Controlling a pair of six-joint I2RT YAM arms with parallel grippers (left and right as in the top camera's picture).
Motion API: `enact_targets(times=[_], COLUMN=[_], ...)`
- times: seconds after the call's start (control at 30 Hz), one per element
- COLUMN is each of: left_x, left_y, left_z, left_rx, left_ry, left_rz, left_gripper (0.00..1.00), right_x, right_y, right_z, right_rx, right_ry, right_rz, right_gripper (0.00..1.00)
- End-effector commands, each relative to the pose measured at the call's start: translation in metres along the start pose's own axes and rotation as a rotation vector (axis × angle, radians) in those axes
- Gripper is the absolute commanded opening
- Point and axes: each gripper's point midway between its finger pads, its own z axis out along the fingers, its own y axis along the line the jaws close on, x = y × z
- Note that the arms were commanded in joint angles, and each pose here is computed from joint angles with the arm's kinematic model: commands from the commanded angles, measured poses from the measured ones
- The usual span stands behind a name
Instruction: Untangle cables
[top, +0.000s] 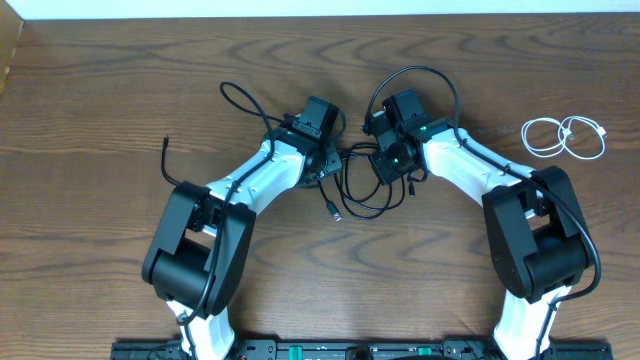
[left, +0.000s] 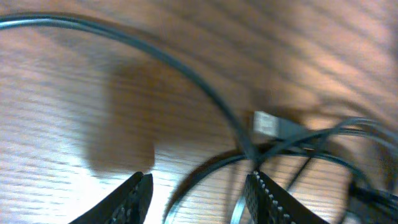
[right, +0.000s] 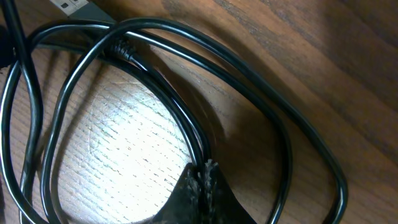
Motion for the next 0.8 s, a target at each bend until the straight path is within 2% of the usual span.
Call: enact_targets(times=[0.0, 0.17, 0.43, 0.47, 0.77], left_x=[-0.004, -0.004, -0.008, -0.008, -0.022], left_y=[-0.014, -0.013, 0.004, 0.006, 0.05], left_z=[-0.015, -0.015, -0.015, -0.015, -0.023], left_rx=[0.072, 0.065, -0.025, -0.033, -0.272], left_ry=[-0.012, -0.015, -0.046, -0.05, -0.153], left_rz=[0.009, 0.025, 0.029, 0.033, 0.04], left_gripper=[0.52, 0.52, 0.53, 0.57, 0.64], right_x=[0.008, 0.007, 0.007, 0.006, 0.006], right_y=[0.003, 0.003, 0.003, 0.003, 0.005], right_z=[0.008, 0.008, 0.008, 0.008, 0.008], right_rx=[-0.012, -0.011, -0.011, -0.011, -0.027], right_ry=[0.026, 0.023, 0.02, 0.019, 0.016], right_rz=[-0.002, -0.003, -0.003, -0.003, -0.004], right_gripper=[0.01, 0.01, 0.01, 0.01, 0.01])
